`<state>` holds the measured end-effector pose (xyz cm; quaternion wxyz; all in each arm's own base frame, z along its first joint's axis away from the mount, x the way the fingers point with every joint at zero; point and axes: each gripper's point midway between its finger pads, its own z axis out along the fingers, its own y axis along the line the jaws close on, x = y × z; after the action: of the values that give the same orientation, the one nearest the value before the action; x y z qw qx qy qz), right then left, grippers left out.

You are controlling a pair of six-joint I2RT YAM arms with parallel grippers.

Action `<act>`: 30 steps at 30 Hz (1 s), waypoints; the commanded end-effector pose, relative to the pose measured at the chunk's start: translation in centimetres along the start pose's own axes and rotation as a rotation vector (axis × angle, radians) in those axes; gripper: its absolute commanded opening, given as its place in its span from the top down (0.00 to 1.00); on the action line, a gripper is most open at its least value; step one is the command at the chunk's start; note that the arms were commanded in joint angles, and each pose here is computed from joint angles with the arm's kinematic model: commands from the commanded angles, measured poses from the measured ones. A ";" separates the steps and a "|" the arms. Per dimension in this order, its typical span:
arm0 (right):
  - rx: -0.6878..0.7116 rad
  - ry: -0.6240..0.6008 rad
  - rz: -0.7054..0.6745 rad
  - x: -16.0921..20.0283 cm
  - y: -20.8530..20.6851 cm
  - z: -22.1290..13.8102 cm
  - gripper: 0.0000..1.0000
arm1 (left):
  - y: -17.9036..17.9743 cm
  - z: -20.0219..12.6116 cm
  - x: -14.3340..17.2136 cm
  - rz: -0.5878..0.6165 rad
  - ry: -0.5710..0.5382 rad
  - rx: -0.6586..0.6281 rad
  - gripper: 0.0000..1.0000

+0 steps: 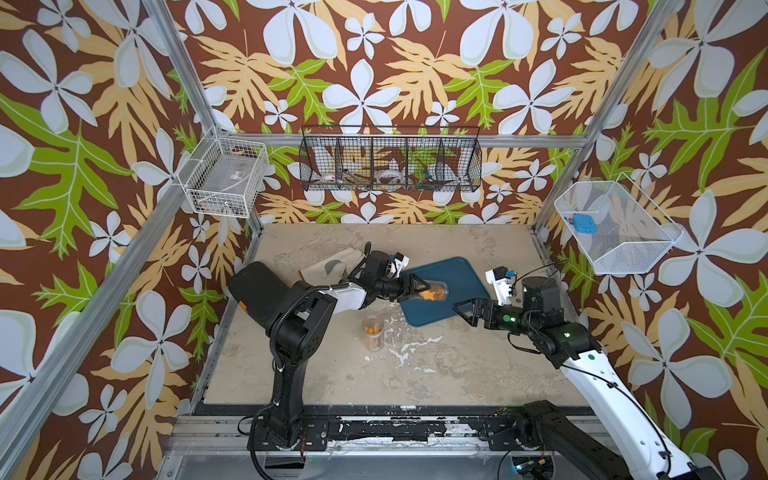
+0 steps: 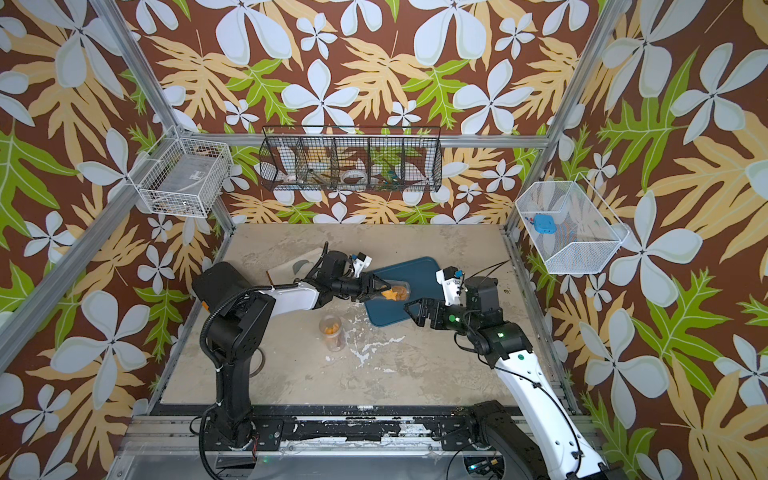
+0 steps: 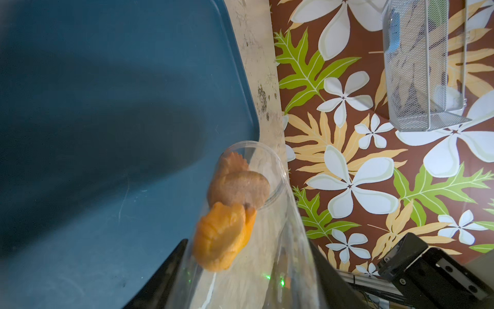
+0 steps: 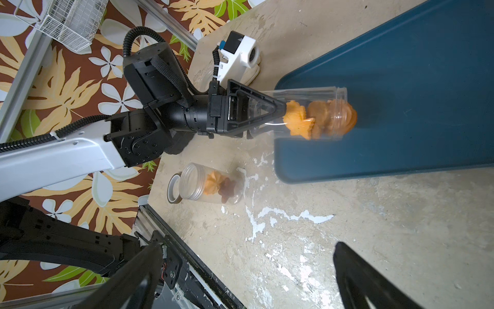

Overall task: Pour the cookies out of the jar
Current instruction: Pour the cookies in the jar onto the tray.

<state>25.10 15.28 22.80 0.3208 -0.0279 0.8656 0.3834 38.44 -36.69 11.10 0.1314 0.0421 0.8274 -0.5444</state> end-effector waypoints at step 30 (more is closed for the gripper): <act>-0.011 -0.010 0.006 -0.2 0.1 0.1 0.00 | -0.2 -0.5 -0.7 0.071 -0.024 -0.081 0.61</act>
<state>25.03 15.28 22.45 0.3146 -0.0204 0.8671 0.3856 38.80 -36.31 11.28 0.1480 0.0489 0.8432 -0.5145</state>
